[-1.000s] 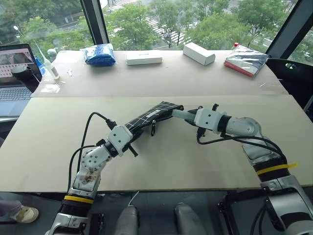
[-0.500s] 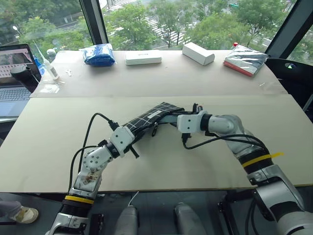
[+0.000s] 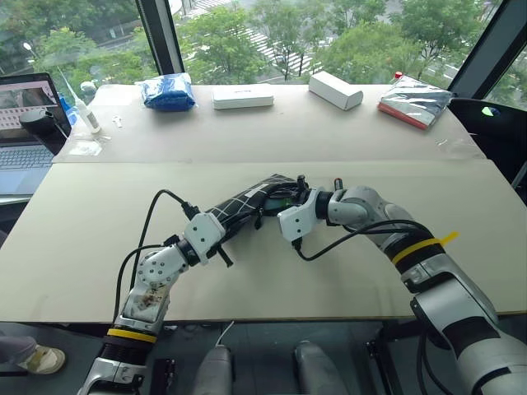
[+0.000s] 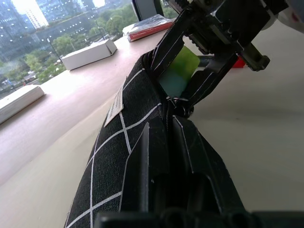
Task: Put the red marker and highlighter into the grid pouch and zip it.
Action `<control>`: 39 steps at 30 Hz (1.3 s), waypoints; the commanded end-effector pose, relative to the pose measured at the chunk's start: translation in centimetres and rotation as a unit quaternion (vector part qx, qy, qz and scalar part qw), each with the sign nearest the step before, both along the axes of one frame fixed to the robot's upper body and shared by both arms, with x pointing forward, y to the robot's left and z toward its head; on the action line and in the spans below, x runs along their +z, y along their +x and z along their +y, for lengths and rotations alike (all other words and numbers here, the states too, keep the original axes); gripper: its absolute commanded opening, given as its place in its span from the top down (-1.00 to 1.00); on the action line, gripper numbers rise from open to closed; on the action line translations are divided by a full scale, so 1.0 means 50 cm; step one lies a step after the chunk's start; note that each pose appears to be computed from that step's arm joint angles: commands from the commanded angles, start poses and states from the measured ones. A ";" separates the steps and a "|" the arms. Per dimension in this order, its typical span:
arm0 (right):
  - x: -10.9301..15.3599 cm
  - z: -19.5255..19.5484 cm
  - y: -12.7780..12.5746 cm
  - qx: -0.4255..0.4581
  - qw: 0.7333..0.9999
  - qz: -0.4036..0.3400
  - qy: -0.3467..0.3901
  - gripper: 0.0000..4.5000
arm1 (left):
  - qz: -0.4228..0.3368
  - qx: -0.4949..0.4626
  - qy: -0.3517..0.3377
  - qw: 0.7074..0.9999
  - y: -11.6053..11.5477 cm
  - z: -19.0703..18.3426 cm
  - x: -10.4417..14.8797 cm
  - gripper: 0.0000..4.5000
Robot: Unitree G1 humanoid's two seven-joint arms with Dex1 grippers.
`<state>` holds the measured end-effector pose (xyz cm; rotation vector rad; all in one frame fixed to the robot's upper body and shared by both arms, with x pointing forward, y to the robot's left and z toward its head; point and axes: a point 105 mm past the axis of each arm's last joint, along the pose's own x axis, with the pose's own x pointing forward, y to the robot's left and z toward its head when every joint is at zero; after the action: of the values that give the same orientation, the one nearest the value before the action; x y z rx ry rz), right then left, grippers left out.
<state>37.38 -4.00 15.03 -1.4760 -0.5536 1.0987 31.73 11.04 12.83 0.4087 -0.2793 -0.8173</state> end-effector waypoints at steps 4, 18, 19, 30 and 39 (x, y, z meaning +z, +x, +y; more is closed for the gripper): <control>0.077 -0.032 0.040 -0.046 0.994 -0.062 0.074 -0.77 | -0.025 0.000 -0.019 1.000 -0.004 0.002 0.031 1.00; 0.189 -0.221 -0.010 -0.139 0.855 0.299 0.400 -0.77 | -0.020 0.007 -0.020 1.000 -0.001 0.007 0.027 1.00; 0.193 -0.236 0.005 -0.178 0.842 0.288 0.420 -0.77 | -0.020 0.007 -0.020 1.000 -0.001 0.006 0.027 1.00; 0.040 -0.265 0.064 -0.459 0.687 0.307 0.473 -0.77 | -0.022 0.002 -0.018 1.000 -0.001 -0.003 0.025 1.00; -0.013 -0.296 0.077 -0.535 0.632 0.298 0.476 -0.77 | -0.026 0.002 -0.015 1.000 -0.002 -0.003 0.026 1.00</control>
<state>41.01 -18.51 13.47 -0.2371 0.2958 0.1554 31.75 11.04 12.95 0.3882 -0.2867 -0.8043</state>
